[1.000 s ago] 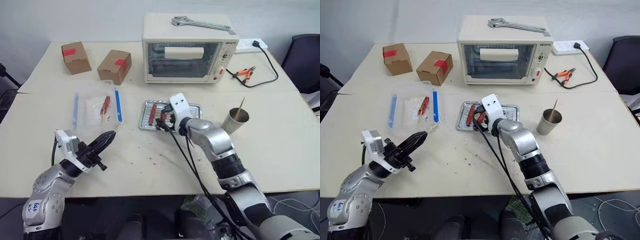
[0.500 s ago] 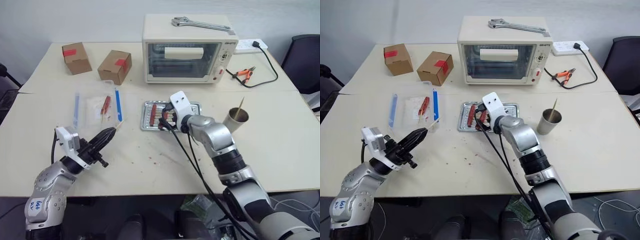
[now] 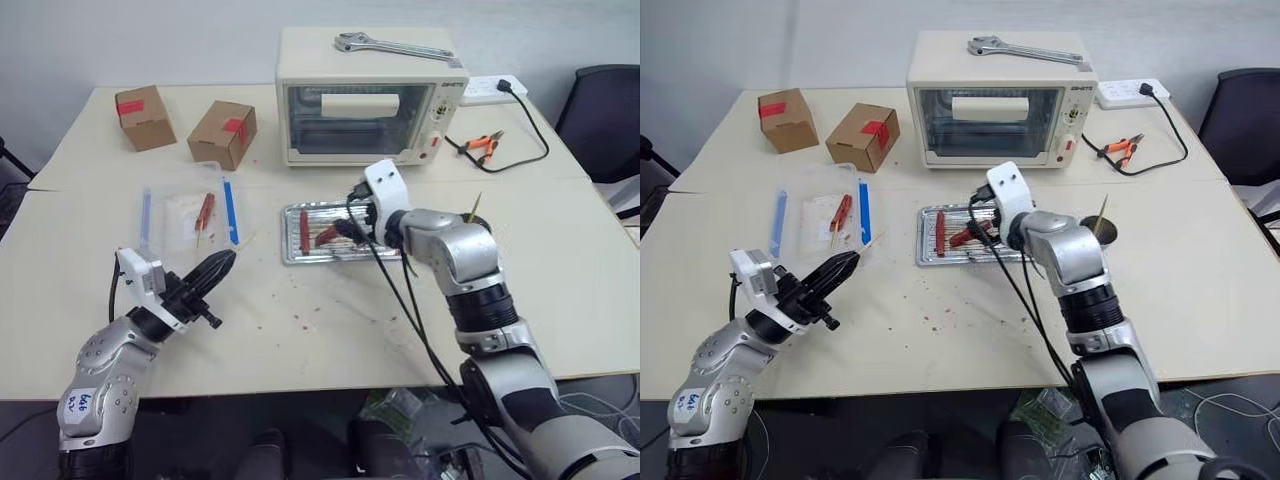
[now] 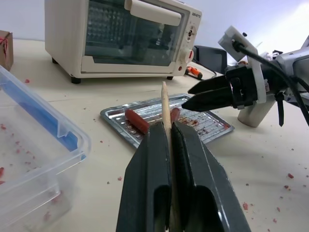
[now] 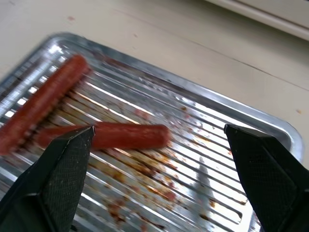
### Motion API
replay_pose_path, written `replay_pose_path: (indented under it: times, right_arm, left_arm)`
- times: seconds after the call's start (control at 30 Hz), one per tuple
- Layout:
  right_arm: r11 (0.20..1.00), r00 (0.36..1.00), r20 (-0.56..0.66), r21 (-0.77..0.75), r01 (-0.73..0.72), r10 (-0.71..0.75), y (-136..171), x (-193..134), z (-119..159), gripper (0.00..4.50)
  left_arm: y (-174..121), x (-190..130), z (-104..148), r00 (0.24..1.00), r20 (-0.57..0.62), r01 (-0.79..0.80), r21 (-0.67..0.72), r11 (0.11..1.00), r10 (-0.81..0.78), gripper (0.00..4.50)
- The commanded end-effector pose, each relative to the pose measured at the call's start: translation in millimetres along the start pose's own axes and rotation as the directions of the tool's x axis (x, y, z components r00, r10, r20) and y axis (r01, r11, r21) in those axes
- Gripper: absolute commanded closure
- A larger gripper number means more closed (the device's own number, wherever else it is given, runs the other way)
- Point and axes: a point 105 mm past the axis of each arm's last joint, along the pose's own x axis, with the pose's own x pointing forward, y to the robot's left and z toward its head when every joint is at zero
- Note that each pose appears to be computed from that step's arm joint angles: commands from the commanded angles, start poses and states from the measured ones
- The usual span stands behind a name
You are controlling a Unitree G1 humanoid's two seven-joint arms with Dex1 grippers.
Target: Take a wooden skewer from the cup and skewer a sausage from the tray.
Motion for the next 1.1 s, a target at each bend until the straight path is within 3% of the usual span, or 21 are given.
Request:
replay_pose_path:
  times: [0.03, 0.23, 0.37, 0.63, 0.77, 1.07, 1.1]
  right_arm:
    - [0.977, 0.988, 0.099, -0.186, -0.099, 0.119, 19.1, 0.0, 17.7, 0.02]
    - [0.874, 0.962, 0.106, -0.452, -0.179, 0.252, 15.5, 0.6, 16.7, 0.02]
    - [0.769, 0.918, -0.007, -0.543, -0.337, 0.398, 9.0, 0.4, -2.4, 0.02]
    - [0.754, 0.895, -0.023, -0.529, -0.389, 0.446, -10.0, 9.9, 3.3, 0.02]
    - [0.793, 0.900, -0.002, -0.472, -0.385, 0.436, -11.3, 18.0, 11.5, 0.02]
    - [0.808, 0.883, -0.221, -0.357, -0.468, 0.414, -13.7, 24.8, -17.7, 0.02]
    - [0.805, 0.876, -0.231, -0.349, -0.480, 0.423, -12.2, 24.6, -18.8, 0.20]
  left_arm:
    - [-3.7, 2.2, 9.1, 0.999, 0.033, 0.017, 0.032, 0.999, -0.018, 4.50]
    - [0.0, -0.4, 7.2, 0.999, 0.032, 0.013, 0.031, 0.999, -0.014, 4.50]
    - [0.3, -0.2, 6.1, 0.999, 0.033, 0.014, 0.029, 0.999, -0.015, 4.50]
    - [-2.0, 2.3, 5.8, 0.999, 0.040, 0.018, 0.022, 1.000, -0.018, 4.50]
    - [-5.3, 6.0, 7.3, 0.998, 0.051, 0.022, 0.022, 1.000, -0.023, 4.50]
    - [-7.5, 7.8, 8.3, 0.998, 0.051, 0.020, 0.022, 1.000, -0.021, 4.50]
    - [-7.9, 7.7, 8.4, 0.999, 0.051, 0.020, 0.023, 1.000, -0.021, 4.50]
